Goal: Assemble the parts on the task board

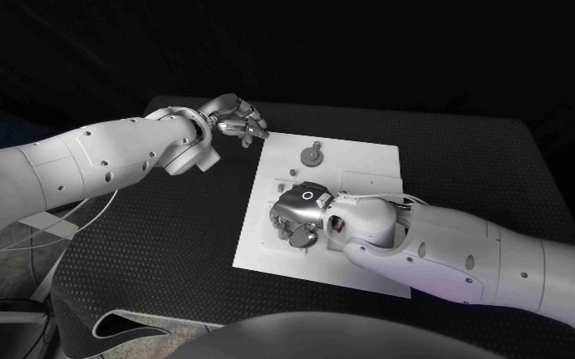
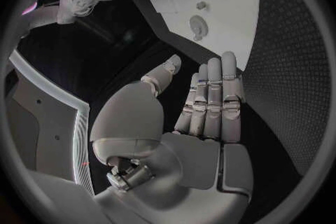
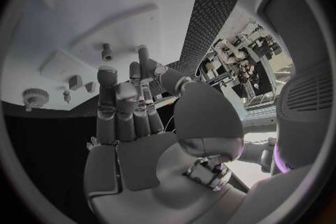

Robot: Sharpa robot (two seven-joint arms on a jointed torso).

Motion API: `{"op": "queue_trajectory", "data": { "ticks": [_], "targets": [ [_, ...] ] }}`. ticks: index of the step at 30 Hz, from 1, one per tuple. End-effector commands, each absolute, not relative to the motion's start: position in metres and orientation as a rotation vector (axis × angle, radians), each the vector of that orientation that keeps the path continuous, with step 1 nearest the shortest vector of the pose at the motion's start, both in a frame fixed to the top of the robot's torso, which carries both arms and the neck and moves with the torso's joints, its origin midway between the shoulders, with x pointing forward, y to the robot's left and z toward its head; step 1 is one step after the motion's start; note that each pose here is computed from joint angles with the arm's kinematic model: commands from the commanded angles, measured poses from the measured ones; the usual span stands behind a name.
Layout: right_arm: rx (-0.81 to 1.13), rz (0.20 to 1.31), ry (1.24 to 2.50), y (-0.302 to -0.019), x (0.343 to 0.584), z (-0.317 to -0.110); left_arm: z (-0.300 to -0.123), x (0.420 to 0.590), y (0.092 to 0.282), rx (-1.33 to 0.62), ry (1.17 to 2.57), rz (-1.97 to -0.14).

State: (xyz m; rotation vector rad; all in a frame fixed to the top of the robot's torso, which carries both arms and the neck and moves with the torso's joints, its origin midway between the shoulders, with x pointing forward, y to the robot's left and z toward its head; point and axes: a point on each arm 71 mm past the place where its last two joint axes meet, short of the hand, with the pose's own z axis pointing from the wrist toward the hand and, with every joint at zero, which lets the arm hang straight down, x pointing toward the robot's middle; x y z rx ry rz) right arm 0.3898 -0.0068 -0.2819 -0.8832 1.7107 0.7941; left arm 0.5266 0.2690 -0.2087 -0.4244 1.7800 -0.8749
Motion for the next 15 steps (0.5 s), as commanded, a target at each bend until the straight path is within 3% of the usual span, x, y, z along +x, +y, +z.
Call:
{"op": "queue_trajectory", "data": {
  "ticks": [1,15],
  "targets": [
    [-0.902,0.775,1.717,-0.0083,0.389,-0.2869,-0.2079,0.5264,0.2668,-0.416,1.783,-0.885],
    [-0.898,0.766,1.716,-0.0116,0.3896,-0.2871,-0.2082,0.5263,0.2676,-0.418,1.788,-0.883]
  ]
}}
